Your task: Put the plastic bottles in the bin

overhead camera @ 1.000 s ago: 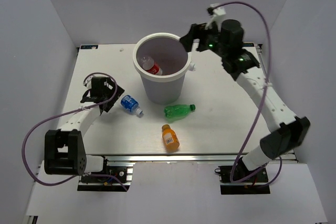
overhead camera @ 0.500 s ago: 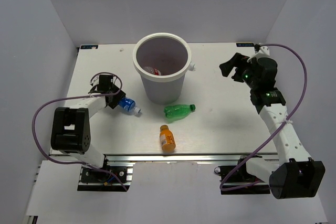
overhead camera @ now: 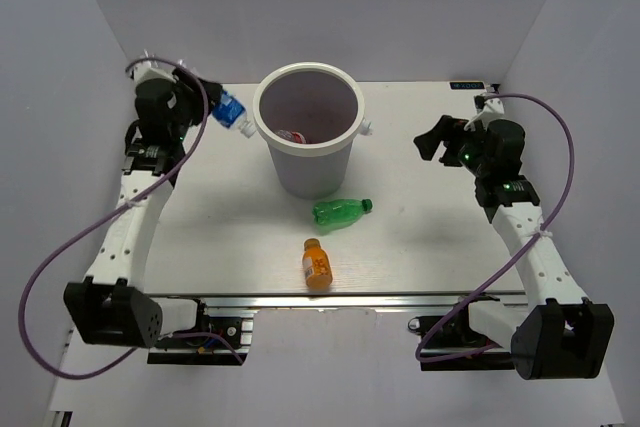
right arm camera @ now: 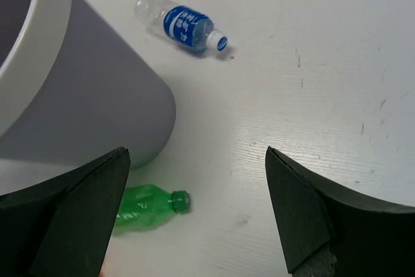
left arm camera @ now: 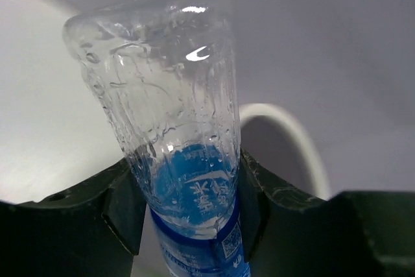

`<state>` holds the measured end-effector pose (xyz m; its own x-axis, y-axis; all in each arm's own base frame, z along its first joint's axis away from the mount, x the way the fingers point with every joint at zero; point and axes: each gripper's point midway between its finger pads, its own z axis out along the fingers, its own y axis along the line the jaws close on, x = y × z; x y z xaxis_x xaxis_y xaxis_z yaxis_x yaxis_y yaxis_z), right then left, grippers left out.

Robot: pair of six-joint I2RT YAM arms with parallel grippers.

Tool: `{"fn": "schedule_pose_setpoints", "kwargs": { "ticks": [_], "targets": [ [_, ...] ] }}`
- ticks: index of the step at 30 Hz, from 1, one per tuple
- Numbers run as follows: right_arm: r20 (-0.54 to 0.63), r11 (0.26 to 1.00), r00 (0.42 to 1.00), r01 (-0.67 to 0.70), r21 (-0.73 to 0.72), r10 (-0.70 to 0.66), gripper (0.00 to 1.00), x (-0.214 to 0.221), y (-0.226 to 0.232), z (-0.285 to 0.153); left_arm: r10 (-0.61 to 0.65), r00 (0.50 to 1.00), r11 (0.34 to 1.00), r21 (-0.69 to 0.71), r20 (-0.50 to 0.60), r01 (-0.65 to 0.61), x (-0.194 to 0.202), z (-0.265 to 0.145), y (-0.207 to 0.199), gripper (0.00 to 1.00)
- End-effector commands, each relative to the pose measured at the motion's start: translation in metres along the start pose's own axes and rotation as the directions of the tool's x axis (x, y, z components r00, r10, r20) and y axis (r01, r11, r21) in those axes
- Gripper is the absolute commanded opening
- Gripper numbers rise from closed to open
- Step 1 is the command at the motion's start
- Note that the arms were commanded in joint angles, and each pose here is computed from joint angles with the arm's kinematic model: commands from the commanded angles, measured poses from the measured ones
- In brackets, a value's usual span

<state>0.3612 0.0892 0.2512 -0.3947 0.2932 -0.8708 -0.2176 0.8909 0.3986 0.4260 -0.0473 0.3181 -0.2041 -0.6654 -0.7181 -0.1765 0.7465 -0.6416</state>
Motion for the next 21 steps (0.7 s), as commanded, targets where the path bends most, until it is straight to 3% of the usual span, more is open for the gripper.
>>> {"fn": "schedule_pose_setpoints", "kwargs": {
  "ticks": [1,4,8,10,11,12,13,14,17,21],
  "targets": [
    [0.054,0.949,0.968,0.252,-0.187,-0.247,0.89,-0.004,0.024,-0.003,0.129,0.991,0.878,0.461,0.034,-0.130,-0.024,-0.054,-0.117,0.37],
    [0.042,0.882,0.939,0.336,-0.329,-0.342,0.90,0.013,0.041,-0.009,0.239,0.969,0.756,0.615,0.061,-0.225,-0.020,-0.078,-0.176,0.47],
    [0.072,0.705,0.863,0.454,-0.545,-0.500,0.89,0.046,0.063,-0.023,0.395,0.919,0.700,0.650,-0.009,-0.294,0.030,-0.053,-0.201,0.54],
    [0.101,0.647,0.850,0.466,-0.604,-0.518,0.89,0.056,0.075,-0.027,0.394,0.919,0.709,0.641,-0.016,-0.293,0.034,-0.043,-0.205,0.56],
    [0.139,0.581,0.805,0.524,-0.623,-0.577,0.89,0.062,0.076,-0.027,0.383,0.924,0.725,0.623,-0.010,-0.294,0.032,-0.035,-0.205,0.62],
    [0.092,0.579,0.793,0.514,-0.632,-0.603,0.89,0.077,0.073,-0.027,0.378,0.926,0.747,0.592,-0.004,-0.303,0.033,-0.022,-0.200,0.69],
    [0.094,0.532,0.762,0.529,-0.661,-0.641,0.89,0.090,0.086,-0.027,0.373,0.928,0.754,0.579,0.007,-0.308,0.031,-0.017,-0.200,0.86],
    [0.081,0.512,0.731,0.548,-0.661,-0.678,0.89,0.098,0.087,-0.022,0.371,0.929,0.762,0.568,0.010,-0.310,0.031,-0.011,-0.200,0.95],
    [0.006,0.458,0.646,0.548,-0.699,-0.763,0.89,0.133,0.088,-0.010,0.390,0.921,0.750,0.584,-0.011,-0.311,0.033,-0.005,-0.207,0.98],
    [-0.083,0.478,0.593,0.550,-0.685,-0.801,0.89,0.153,0.079,0.012,0.384,0.921,0.768,0.529,0.071,-0.361,-0.002,-0.020,-0.213,0.98]
  ]
}}
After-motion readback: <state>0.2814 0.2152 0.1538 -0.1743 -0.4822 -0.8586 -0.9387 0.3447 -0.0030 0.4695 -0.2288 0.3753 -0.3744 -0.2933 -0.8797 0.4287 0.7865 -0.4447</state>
